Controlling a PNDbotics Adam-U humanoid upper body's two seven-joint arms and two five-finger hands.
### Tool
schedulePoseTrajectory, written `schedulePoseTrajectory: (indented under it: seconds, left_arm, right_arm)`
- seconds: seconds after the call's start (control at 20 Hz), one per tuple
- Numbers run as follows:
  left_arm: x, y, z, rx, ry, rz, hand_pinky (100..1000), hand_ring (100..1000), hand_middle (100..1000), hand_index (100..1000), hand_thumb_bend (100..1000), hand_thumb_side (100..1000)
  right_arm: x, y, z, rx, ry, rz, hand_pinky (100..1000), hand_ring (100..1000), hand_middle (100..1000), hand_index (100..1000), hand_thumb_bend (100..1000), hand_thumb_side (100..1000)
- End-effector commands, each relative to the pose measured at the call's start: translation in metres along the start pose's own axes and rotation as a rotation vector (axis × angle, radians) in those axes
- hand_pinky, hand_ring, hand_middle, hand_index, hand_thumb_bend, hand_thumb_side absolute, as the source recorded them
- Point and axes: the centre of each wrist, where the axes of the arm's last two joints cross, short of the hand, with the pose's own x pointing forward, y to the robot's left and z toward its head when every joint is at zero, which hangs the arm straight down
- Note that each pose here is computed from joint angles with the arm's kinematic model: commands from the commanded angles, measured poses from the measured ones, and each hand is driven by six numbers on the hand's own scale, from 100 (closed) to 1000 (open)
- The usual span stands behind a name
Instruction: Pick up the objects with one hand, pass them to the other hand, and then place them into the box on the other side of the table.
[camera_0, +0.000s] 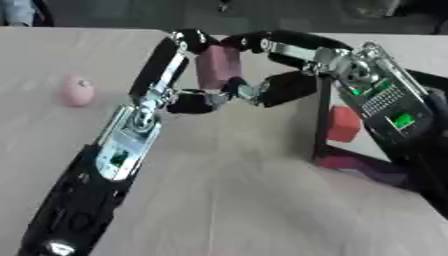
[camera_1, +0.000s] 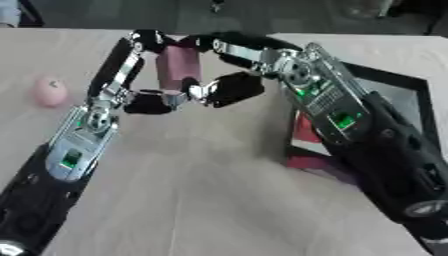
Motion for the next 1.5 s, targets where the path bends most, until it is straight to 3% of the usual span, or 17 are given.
schedulePoseTrajectory:
  seconds: [0.05,0.4,0.55,0.9,1.5]
  left_arm:
    - [0.002,0.012,-0.006,0.034,-0.014,-0.003,716,595,488,530,100,100]
    - [0.005,0.012,-0.006,0.024,-0.124,0.033,719,600,489,537,100,100]
    - [0.005,0.012,-0.006,0.023,-0.153,0.042,718,599,489,541,100,100]
    - [0.003,0.011,-0.006,0.035,-0.183,0.079,700,569,475,540,100,100]
    - [0.003,0.010,-0.006,0.019,-0.234,0.112,689,529,448,579,100,100]
  right_arm:
    - [0.011,-0.005,0.002,0.002,-0.029,0.041,1000,1000,904,1000,100,546]
    - [0.001,0.002,-0.005,0.024,0.004,0.055,1000,1000,888,1000,100,593]
    - [-0.003,0.004,-0.006,0.023,0.020,0.067,1000,1000,875,1000,100,573]
    - [-0.011,0.007,-0.010,0.033,0.034,0.125,1000,1000,865,1000,100,504]
    - [-0.014,0.009,-0.012,0.024,0.036,0.115,1000,1000,849,1000,100,540]
